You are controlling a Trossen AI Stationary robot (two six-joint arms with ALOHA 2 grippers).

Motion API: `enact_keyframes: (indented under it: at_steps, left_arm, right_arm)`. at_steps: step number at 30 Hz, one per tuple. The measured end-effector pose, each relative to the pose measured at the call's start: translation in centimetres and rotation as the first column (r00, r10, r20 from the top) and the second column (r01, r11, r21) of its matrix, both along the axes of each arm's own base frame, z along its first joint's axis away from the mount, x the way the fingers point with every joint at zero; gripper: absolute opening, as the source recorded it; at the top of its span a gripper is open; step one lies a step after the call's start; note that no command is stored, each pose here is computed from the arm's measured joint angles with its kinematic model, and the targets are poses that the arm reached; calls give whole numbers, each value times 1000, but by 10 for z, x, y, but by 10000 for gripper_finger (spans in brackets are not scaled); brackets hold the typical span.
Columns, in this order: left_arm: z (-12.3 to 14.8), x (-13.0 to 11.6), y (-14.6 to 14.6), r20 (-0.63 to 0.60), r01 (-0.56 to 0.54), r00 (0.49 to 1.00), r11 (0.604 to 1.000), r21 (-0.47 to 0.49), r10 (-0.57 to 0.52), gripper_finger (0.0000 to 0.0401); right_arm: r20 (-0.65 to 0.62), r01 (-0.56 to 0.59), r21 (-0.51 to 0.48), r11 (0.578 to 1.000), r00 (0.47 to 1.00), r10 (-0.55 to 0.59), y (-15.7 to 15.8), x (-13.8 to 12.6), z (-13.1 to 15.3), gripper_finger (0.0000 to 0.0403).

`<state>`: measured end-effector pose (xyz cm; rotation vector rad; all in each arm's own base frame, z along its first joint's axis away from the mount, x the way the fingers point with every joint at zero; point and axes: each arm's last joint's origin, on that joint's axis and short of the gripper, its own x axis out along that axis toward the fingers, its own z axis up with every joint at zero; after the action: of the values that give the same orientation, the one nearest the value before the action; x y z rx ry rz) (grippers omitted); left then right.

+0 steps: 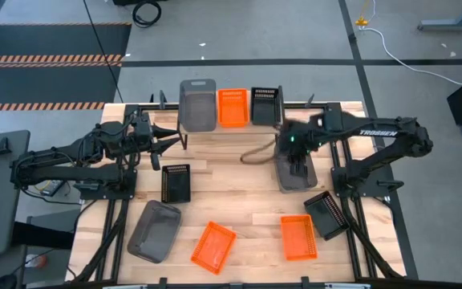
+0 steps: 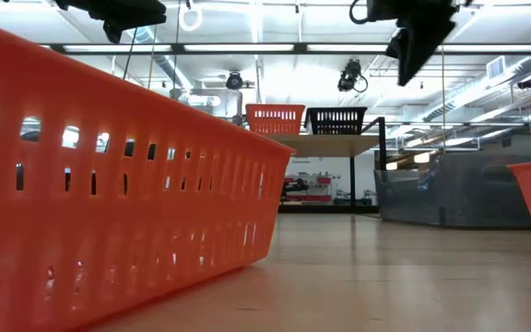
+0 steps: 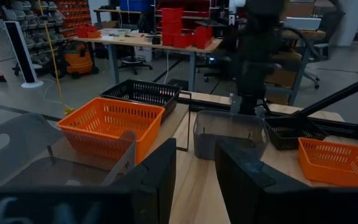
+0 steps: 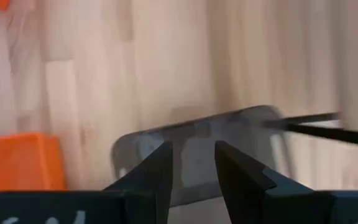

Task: Stack baskets on shelf by color
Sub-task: Stack the top black bin on top of the black bin on the shelf

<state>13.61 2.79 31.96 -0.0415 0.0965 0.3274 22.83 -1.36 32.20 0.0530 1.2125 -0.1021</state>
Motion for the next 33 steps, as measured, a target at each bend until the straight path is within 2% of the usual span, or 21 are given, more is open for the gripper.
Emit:
enact_keyframes:
  at_steps: [5, 11, 19, 33]
  left_arm:
    - [-1, 0, 0, -6, 0, 1000, 1000, -1, 0, 117]
    - [-1, 0, 0, -8, 0, 1000, 1000, -2, 0, 117]
    - [-1, 0, 0, -9, 0, 1000, 1000, -2, 0, 117]
    - [-1, 0, 0, -11, 0, 1000, 1000, -3, 0, 117]
  right_arm:
    - [-102, 0, 41, 999, 995, 4, 25, -5, -26, 126]
    - [-193, 44, 57, 997, 981, -32, 41, -23, -54, 126]
    - [-237, 54, 76, 996, 971, -35, 55, -36, -89, 126]
    - [-264, 79, 73, 994, 963, -57, 65, -43, -108, 126]
